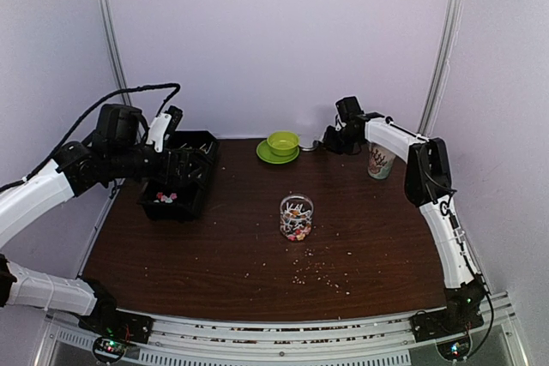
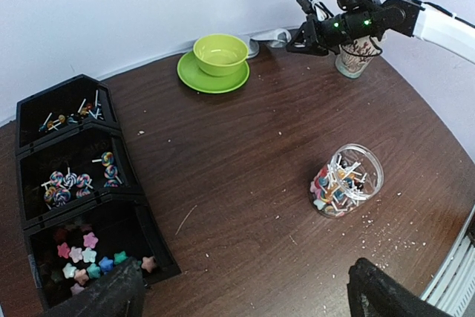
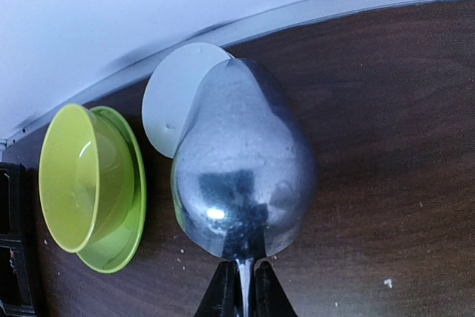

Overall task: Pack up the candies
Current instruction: Move the box lid to the center of the board.

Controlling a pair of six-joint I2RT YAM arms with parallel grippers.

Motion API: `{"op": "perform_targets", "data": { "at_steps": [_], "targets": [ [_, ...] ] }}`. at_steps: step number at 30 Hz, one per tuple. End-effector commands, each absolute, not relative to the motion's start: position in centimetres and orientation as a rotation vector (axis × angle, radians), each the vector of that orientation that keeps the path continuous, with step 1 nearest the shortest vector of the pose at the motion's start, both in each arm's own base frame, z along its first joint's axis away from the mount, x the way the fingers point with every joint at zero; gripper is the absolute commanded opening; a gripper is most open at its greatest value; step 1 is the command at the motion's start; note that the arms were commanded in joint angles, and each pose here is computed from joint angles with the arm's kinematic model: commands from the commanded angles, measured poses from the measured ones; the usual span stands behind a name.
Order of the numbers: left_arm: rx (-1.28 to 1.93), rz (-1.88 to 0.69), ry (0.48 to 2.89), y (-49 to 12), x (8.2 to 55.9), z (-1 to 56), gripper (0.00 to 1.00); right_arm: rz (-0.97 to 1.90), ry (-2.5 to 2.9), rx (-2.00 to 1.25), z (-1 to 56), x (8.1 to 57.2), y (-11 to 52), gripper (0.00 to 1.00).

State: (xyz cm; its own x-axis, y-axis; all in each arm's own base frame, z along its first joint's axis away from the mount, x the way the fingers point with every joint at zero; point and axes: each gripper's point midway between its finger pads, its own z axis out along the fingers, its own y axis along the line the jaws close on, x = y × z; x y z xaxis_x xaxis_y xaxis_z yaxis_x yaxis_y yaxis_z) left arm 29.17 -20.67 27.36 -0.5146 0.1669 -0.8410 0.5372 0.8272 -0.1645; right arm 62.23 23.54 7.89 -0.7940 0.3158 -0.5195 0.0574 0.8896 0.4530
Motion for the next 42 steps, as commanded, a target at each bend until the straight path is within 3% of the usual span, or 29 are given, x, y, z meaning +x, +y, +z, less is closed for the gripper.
{"op": "perform_targets", "data": {
  "at_steps": [1, 11, 25, 33, 42],
  "targets": [
    [0.531, -0.523, 2.034, -21.1, 29.9, 28.3, 0.98, 0.449, 2.503, 0.140, 10.3, 59.4, 23.6, 0.00],
    [0.534, -0.519, 2.028, -21.0, 29.8, 28.3, 0.98, 0.277, 2.321, 0.104, 15.4, 61.5, 22.2, 0.00],
    [0.525, -0.472, 2.024, -22.4, 33.2, 29.0, 0.98, 0.569, 2.243, 0.221, 14.3, 64.3, 25.9, 0.00],
    [0.490, -0.447, 2.035, -22.7, 34.7, 29.5, 0.98, 0.638, 2.320, 0.368, 10.1, 63.5, 26.1, 0.00],
    [0.492, -0.440, 2.033, -22.6, 34.7, 29.4, 0.98, 0.784, 2.401, 0.301, 9.0, 62.1, 28.3, 0.00]
  ]
}}
